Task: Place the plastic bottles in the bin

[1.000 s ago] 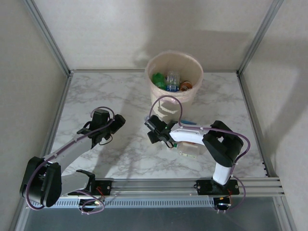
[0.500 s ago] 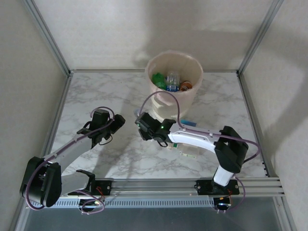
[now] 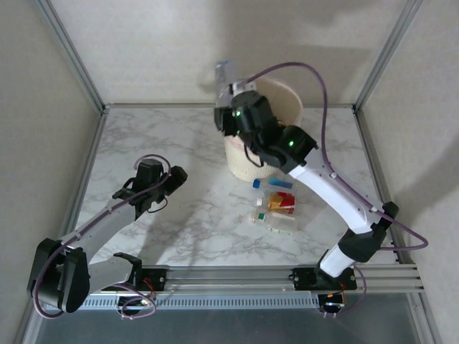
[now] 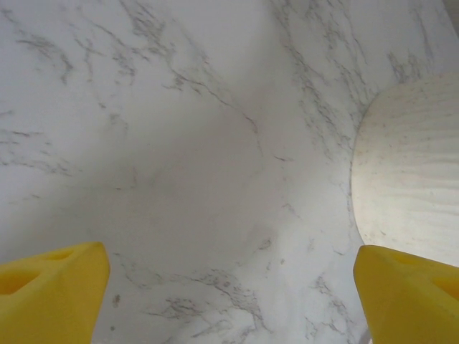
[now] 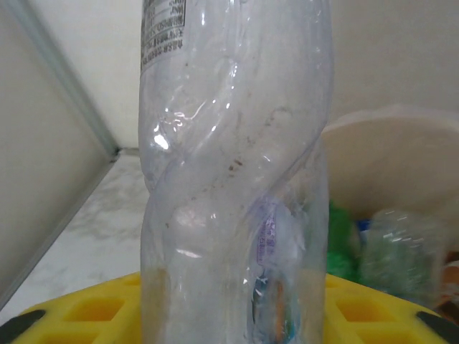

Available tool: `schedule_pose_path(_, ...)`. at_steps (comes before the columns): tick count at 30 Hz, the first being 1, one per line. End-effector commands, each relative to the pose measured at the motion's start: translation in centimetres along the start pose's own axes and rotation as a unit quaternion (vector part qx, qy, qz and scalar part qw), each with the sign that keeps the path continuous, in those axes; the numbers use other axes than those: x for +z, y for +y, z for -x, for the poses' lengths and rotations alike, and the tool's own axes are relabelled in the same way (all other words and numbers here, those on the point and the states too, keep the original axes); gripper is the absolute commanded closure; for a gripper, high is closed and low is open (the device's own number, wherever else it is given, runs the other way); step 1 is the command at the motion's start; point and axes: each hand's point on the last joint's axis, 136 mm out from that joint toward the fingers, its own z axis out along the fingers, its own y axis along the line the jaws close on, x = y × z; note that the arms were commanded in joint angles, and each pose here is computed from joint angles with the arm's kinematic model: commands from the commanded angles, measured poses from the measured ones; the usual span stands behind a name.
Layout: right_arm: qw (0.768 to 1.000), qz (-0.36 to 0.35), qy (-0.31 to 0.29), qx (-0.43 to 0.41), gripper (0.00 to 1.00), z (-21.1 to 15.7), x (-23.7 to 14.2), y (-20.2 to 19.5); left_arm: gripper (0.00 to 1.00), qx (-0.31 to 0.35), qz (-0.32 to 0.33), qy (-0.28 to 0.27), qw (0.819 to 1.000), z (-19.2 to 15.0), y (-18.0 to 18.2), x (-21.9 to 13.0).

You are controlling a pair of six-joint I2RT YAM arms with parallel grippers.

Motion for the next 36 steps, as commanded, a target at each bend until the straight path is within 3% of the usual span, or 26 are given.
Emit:
schedule_pose_path(1,0.998,-0.057,0.018,-0.01,0.57,0.2,2.7,-3.2,0.12,0.027,-0.024,-0.008,0.999,0.4,-2.6,-1.3)
schedule_pose_path(9,0.996,-0.065,0.058,0.008,0.55,-0.5,7.1,-6.2,0.12,0.034,-0.04,-0.014,0.999,0.9,-4.2,-2.1)
schedule_pose_path(15,0.994,-0.079,0.078,0.007,0.29,-2.3,8.0,-6.8,0.12,0.033,-0.042,-0.015,0.998,0.9,-4.3,-2.0)
schedule_pose_path(21,0.994,-0.089,0.065,0.022,0.18,-1.6,5.5,-7.7,0.12,0.035,-0.038,-0.014,0.999,1.0,-4.3,-1.9)
schedule_pose_path(27,0.994,-0.099,0.032,0.046,0.19,-0.3,-0.6,-9.1,0.12,0.042,-0.037,-0.022,0.998,1.5,-4.8,-1.9)
schedule_pose_path(30,0.993,-0.099,0.035,0.061,0.17,-1.9,-3.8,-10.0,0.11,0.043,-0.041,-0.025,0.998,1.8,-5.1,-1.9)
schedule_pose_path(36,0.984,-0.125,0.086,0.093,0.06,-9.4,-7.2,-13.3,0.12,0.039,-0.053,-0.02,0.998,1.7,-5.7,-1.7)
